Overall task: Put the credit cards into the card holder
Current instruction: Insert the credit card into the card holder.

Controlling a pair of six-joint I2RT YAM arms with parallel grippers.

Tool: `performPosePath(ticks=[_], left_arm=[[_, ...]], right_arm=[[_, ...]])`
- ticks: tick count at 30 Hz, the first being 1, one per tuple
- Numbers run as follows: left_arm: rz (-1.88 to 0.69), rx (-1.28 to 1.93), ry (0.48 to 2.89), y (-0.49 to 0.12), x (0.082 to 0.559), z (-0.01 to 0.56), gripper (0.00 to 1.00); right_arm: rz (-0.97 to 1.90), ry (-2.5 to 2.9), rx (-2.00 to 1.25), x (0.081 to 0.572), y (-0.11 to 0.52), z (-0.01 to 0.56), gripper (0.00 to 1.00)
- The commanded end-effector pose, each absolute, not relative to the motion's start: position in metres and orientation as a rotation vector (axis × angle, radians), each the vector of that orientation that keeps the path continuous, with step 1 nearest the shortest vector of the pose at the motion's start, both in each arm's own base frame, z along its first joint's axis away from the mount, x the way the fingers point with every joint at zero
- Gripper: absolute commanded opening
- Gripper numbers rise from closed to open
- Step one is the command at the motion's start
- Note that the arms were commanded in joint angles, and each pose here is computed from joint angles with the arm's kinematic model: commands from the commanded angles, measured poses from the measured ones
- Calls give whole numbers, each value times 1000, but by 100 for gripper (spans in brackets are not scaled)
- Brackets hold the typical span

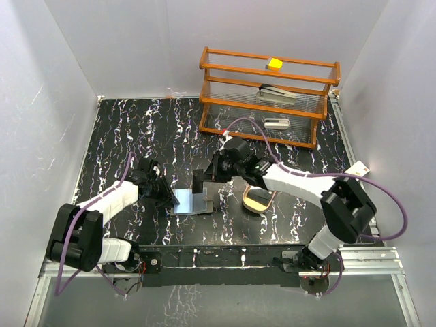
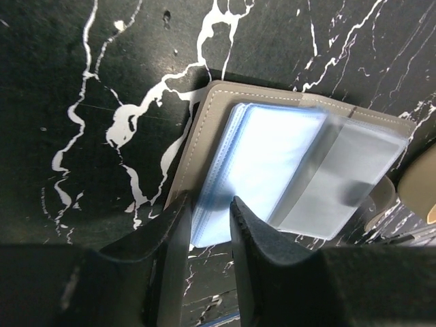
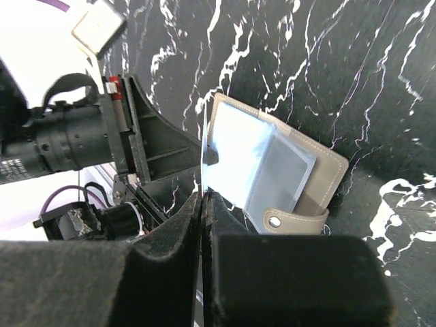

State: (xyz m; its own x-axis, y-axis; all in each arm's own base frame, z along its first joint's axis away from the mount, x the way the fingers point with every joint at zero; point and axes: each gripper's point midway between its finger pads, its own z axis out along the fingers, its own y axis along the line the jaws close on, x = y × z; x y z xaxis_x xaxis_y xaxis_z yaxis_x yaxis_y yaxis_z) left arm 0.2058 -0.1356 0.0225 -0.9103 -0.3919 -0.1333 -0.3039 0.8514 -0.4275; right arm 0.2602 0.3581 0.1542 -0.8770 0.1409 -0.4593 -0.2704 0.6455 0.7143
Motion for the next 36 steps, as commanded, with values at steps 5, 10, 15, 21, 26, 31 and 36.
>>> performPosePath(ticks=[5, 10, 15, 21, 26, 31, 36], left_arm=[[-775, -559, 2812, -153, 196, 23, 27], [-753, -554, 2830, -151, 194, 18, 27], [-754, -552, 2839, -151, 192, 16, 26], [-742, -544, 2843, -149, 192, 15, 23], [-740, -541, 2857, -150, 192, 13, 23], [-741, -546, 2853, -150, 193, 13, 23], [-738, -551, 2854, -150, 193, 12, 23]], right_arm=[[1172, 2455, -99, 256, 379, 118, 0], [1128, 2500, -121, 252, 374, 96, 0], [1130, 2533, -160, 247, 375, 84, 0], [1135, 2576, -164, 243, 374, 67, 0], [1113, 2609, -165, 243, 371, 53, 0], [1110, 2633, -162, 240, 368, 42, 0], [1096, 2648, -164, 243, 364, 36, 1]])
